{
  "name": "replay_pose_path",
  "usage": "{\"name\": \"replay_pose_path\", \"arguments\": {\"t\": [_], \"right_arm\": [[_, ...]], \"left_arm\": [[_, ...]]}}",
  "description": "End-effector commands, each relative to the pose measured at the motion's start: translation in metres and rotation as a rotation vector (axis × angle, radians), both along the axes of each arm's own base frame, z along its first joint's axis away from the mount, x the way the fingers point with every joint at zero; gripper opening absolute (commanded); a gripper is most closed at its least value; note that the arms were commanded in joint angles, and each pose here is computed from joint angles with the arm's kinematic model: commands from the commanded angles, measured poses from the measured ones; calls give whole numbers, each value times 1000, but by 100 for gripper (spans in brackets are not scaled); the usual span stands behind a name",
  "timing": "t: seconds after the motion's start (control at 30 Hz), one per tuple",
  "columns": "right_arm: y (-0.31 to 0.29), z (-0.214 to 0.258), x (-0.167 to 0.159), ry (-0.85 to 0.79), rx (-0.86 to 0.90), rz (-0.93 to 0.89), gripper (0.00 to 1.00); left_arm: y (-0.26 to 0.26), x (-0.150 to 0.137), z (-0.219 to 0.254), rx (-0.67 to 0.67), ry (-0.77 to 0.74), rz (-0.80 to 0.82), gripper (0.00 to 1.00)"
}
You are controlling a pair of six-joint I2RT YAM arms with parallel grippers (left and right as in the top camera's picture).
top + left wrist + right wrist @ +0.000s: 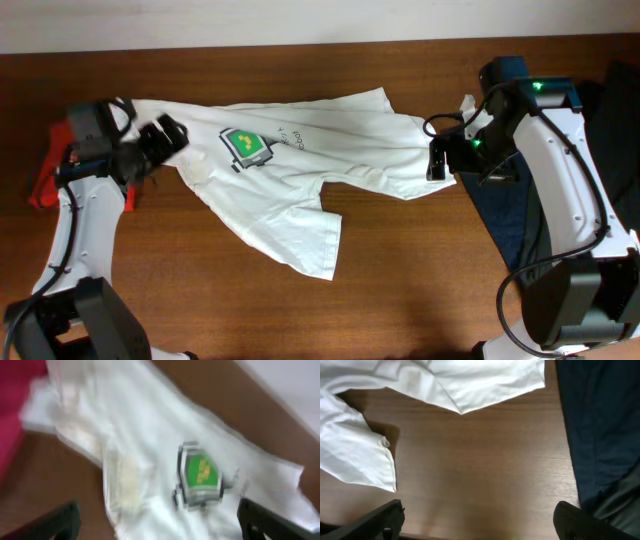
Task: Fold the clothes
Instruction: 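Grasp the shirt's left edge with the left gripper and lift both sides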
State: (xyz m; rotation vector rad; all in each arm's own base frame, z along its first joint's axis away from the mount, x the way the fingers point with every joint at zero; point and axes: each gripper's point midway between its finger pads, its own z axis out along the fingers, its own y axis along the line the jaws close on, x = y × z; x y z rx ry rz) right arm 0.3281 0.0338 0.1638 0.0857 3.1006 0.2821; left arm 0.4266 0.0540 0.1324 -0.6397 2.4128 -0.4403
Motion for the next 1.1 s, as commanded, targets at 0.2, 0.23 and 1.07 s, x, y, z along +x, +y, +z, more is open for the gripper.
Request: {"name": "replay_pose_path", "arguments": {"t": [0.2, 0.23, 1.07], "right_arm": [[-4, 9, 0, -32, -16, 2, 99], [-4, 9, 0, -32, -17, 2, 99], [20, -180, -37, -19, 137, -200, 30]], "left_arm": [[-160, -185, -129, -272, 694, -126, 99], [-168, -183, -138, -277, 653, -132, 99], [-5, -181, -63, -149, 385, 119, 1]]}}
